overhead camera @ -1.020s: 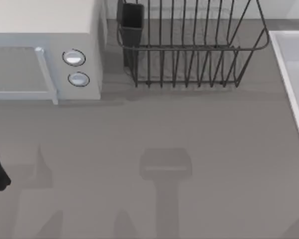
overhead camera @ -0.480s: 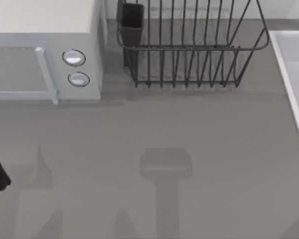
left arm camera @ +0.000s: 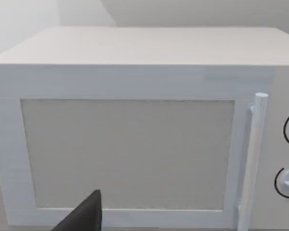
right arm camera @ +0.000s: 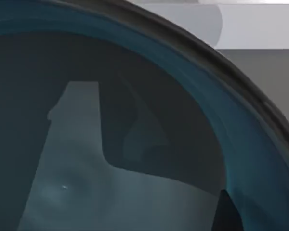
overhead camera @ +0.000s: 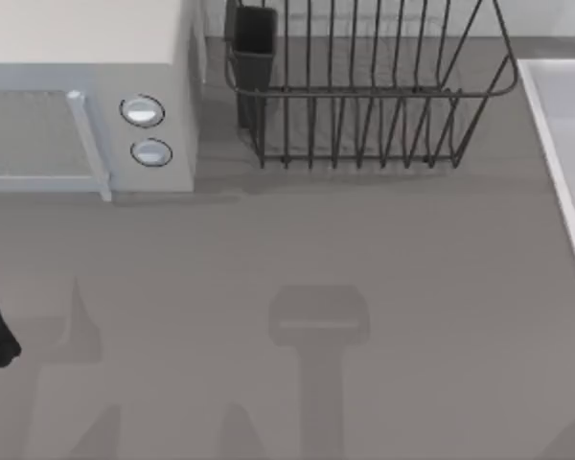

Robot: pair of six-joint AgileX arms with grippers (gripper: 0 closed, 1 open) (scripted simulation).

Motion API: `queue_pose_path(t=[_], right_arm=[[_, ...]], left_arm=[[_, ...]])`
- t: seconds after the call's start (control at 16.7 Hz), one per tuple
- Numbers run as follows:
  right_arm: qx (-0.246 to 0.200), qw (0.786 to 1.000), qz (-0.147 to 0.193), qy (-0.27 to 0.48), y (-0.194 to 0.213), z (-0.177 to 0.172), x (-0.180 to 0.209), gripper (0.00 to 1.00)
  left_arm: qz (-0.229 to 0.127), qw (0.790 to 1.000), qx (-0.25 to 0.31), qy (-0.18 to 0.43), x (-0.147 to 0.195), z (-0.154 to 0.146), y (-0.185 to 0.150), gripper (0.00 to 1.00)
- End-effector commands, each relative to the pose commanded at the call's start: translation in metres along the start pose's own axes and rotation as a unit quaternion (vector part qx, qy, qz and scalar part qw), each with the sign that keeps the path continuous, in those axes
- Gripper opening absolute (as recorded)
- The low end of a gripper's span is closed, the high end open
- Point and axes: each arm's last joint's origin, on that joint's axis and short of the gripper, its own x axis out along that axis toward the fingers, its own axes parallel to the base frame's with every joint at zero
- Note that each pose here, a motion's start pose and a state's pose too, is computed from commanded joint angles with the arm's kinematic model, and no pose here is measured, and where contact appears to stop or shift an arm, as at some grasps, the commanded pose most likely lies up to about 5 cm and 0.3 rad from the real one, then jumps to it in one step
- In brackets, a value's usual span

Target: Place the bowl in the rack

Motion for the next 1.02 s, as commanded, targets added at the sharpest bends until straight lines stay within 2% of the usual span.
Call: queue_pose_path(t=[0.66,1.02], right_arm=[[0.001,1.0,0.001,0.0,-0.003,0.004,-0.008,0.0],[0.0,1.0,0.007,0.008,-0.014,0.023,-0.084,0.0]], left_arm=[[0.0,1.0,0.0,0.0,0.0,0.0,0.0,1.0],[0.0,1.0,0.0,0.0,0.0,0.0,0.0,1.0]])
